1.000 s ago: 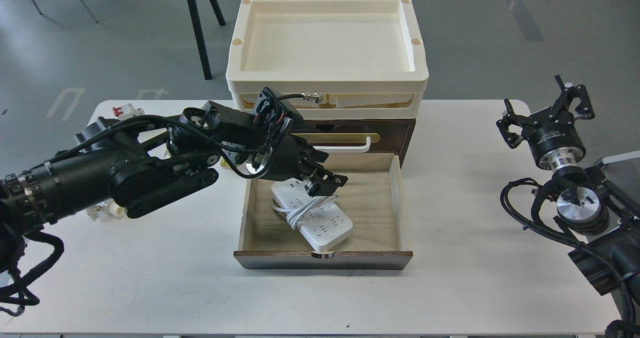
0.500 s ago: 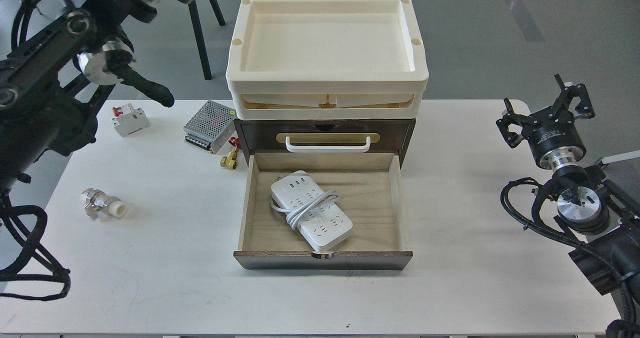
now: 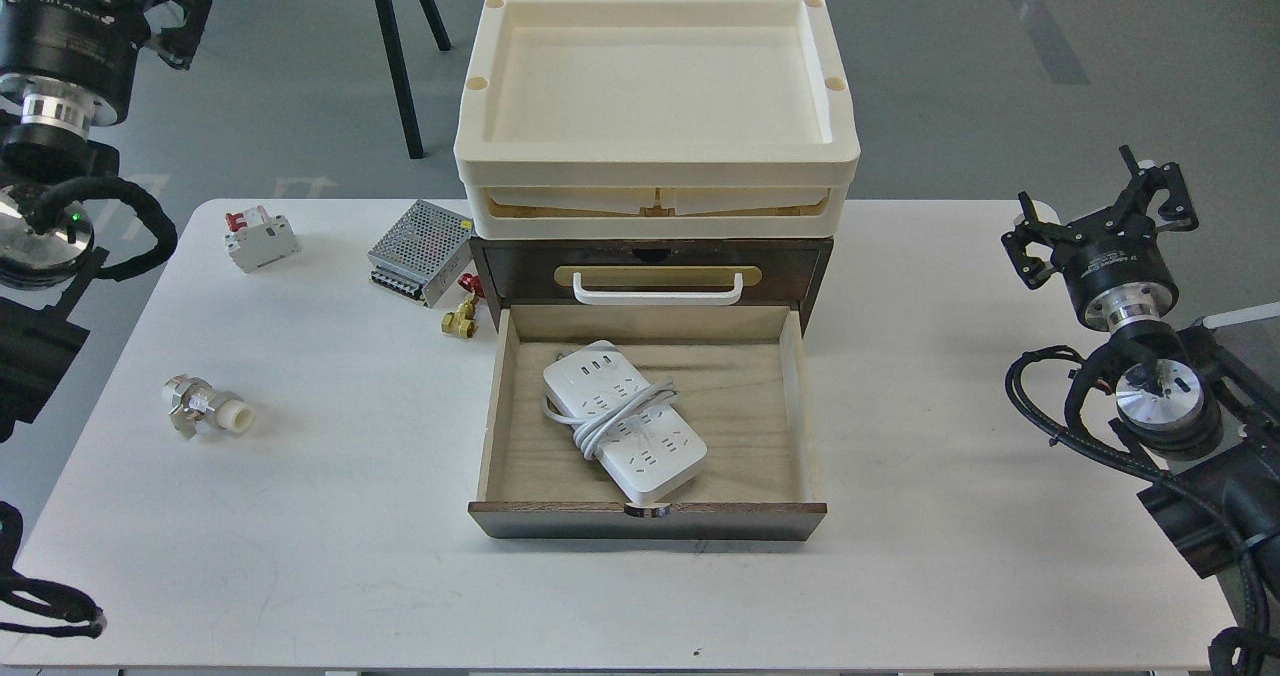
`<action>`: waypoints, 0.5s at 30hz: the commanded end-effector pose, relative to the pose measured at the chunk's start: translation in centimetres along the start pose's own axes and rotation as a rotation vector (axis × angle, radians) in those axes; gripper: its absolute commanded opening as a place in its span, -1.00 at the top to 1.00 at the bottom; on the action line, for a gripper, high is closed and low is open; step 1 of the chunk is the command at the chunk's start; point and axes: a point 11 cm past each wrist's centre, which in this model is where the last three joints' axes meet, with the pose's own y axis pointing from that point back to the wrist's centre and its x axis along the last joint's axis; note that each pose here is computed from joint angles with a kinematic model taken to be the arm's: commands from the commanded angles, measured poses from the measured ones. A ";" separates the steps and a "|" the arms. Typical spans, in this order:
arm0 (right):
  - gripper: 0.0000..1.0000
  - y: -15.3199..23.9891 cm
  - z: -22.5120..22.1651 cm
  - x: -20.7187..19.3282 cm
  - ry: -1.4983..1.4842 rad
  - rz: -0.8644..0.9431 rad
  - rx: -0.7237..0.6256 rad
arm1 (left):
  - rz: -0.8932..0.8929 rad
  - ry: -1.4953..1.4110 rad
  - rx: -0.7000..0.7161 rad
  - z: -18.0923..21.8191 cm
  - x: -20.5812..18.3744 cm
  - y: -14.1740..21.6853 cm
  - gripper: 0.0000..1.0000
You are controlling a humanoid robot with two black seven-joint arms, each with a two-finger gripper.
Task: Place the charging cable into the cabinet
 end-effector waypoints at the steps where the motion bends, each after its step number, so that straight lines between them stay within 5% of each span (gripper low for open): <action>1: -0.99 -0.1 -0.8 0.4 -0.022 0.016 0.032 | 0.080 0.011 0.042 -2.0 3.1 2.9 -0.99; 15: -0.99 -0.1 -1.5 -0.1 -0.041 -0.037 0.044 | 0.157 0.077 0.114 -7.4 5.3 6.3 -0.99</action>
